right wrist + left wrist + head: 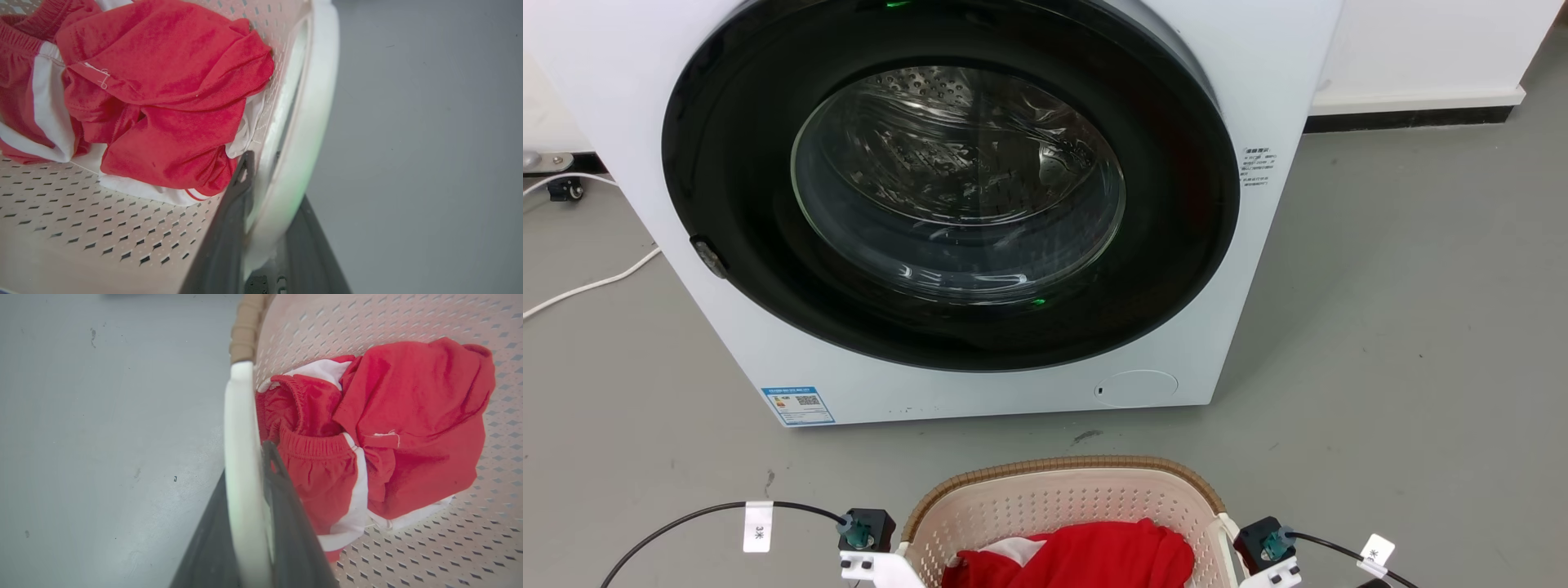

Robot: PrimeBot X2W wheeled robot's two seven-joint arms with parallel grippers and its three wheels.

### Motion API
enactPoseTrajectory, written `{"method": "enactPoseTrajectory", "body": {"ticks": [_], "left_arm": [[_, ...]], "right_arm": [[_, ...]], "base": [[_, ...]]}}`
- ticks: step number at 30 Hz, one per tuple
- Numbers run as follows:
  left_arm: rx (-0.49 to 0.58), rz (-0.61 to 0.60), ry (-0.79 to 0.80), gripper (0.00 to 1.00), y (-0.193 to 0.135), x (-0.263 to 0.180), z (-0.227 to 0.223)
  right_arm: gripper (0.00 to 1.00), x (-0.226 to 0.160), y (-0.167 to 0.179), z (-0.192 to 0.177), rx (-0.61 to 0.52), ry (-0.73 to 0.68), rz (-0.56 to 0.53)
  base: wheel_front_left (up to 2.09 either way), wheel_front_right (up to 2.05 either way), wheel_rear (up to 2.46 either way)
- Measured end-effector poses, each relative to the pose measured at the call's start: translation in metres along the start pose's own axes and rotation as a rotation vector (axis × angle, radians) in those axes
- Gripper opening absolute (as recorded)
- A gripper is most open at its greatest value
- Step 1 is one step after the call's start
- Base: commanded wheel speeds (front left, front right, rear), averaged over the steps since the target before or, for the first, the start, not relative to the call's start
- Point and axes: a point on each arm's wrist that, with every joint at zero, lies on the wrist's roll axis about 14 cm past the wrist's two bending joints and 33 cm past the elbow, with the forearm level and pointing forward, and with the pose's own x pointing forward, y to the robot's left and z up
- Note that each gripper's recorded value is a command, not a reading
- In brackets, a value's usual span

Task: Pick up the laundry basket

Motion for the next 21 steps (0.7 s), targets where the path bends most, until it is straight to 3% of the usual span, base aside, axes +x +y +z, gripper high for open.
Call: {"method": "enactPoseTrajectory", "body": {"ticks": [21], "left_arm": [[-0.002,-0.004,-0.002,0.00,-0.0013,0.0006,0.0005]], "right_arm": [[0.00,-0.0002,-0.0011,0.0003,0.002,-0.002,-0.002]], "base": [[0.00,0.00,0.00]]}}
